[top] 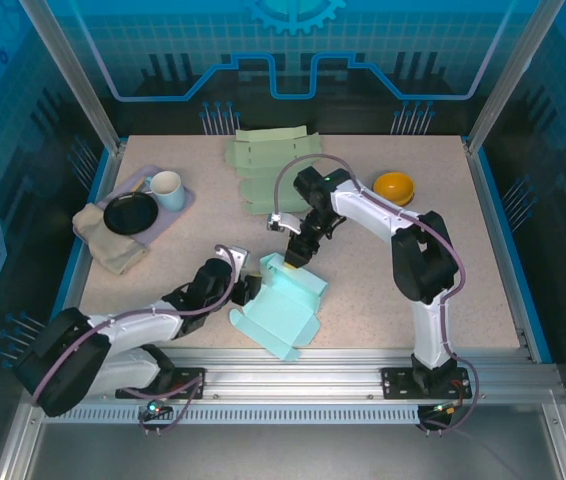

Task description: Fold the paper box

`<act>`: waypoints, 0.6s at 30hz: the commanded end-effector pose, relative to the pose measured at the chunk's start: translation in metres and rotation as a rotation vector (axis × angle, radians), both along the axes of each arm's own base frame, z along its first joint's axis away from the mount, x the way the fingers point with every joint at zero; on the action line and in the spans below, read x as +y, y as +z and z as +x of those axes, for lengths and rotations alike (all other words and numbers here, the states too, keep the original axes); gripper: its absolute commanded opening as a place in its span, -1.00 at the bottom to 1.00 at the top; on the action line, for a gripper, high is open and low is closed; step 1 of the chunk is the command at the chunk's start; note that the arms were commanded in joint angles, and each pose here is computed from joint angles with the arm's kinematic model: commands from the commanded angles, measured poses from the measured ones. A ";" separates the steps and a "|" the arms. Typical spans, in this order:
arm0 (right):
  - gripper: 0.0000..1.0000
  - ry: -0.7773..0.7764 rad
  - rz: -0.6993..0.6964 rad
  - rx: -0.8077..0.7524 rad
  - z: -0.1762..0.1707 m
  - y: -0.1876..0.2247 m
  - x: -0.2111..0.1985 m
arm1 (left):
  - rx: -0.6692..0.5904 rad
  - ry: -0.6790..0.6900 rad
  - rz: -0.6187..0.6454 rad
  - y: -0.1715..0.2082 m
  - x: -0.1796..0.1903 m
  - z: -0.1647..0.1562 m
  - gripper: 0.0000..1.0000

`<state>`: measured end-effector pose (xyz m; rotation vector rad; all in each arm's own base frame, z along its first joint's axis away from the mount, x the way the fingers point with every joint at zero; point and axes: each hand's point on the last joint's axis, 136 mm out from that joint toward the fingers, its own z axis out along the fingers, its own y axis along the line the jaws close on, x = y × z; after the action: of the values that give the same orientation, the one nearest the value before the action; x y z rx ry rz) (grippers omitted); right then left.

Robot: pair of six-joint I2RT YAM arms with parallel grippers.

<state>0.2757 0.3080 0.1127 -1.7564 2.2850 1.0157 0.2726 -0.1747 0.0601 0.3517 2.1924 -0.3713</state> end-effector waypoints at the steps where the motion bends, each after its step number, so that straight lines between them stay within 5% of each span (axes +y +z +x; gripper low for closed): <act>1: -0.24 0.013 0.034 0.047 -0.006 0.009 -0.002 | -0.097 -0.056 0.031 0.018 -0.015 0.018 0.18; 18: -0.24 -0.056 -0.052 0.022 0.016 -0.017 -0.005 | -0.125 -0.221 0.051 0.018 -0.065 0.028 0.14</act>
<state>0.2759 0.3048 0.1087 -1.7382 2.3346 1.0437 0.2920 -0.2155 0.0563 0.5969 2.1366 -0.3405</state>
